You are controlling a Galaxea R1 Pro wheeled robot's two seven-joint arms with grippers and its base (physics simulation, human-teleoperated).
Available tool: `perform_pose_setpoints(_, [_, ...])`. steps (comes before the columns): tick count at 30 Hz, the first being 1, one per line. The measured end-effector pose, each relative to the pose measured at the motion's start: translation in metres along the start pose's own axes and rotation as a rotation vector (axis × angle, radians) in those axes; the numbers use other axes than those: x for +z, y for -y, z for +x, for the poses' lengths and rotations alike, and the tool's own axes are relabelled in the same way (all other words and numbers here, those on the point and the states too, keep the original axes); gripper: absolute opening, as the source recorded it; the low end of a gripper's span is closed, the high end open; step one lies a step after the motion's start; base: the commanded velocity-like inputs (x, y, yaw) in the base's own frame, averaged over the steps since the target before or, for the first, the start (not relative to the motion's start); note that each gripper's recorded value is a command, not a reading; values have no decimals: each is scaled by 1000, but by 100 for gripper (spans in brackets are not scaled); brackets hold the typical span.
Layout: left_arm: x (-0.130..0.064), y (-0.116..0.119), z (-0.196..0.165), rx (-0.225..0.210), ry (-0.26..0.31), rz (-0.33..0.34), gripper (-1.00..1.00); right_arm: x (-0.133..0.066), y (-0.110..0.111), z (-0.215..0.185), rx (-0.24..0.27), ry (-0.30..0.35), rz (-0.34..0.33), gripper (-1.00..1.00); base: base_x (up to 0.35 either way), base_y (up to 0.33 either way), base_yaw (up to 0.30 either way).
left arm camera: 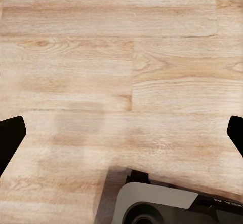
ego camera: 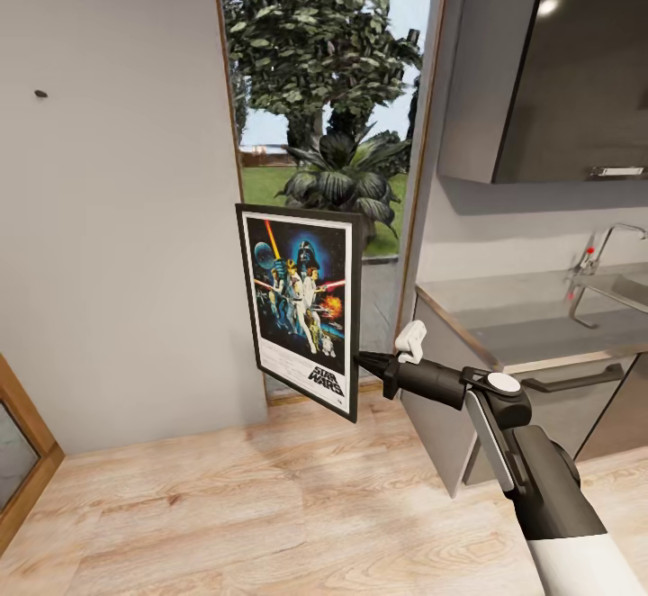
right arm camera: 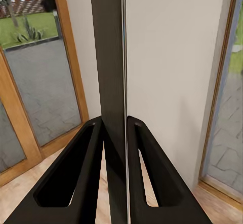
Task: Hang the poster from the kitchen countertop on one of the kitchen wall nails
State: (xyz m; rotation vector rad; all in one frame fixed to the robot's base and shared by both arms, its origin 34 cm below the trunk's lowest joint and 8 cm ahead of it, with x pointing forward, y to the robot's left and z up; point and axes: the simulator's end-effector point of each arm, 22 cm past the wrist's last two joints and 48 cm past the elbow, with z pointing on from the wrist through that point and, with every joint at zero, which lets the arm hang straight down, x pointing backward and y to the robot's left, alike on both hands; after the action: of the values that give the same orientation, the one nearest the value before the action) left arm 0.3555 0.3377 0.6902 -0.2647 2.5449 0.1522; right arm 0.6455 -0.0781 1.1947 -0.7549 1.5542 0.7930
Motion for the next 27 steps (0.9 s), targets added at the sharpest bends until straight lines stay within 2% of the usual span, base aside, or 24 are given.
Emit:
perform_pose_setpoints(7, [0,0,0,0,0,0,100,0,0,0,0,0,0,-100,0,226,75])
perform_pose_setpoints(24, [0,0,0,-1,0,0,100,0,0,0,0,0,0,-100,0,304,273])
perform_pose_setpoints(27, [0,0,0,-1,0,0,100,0,0,0,0,0,0,-100,6,341,135])
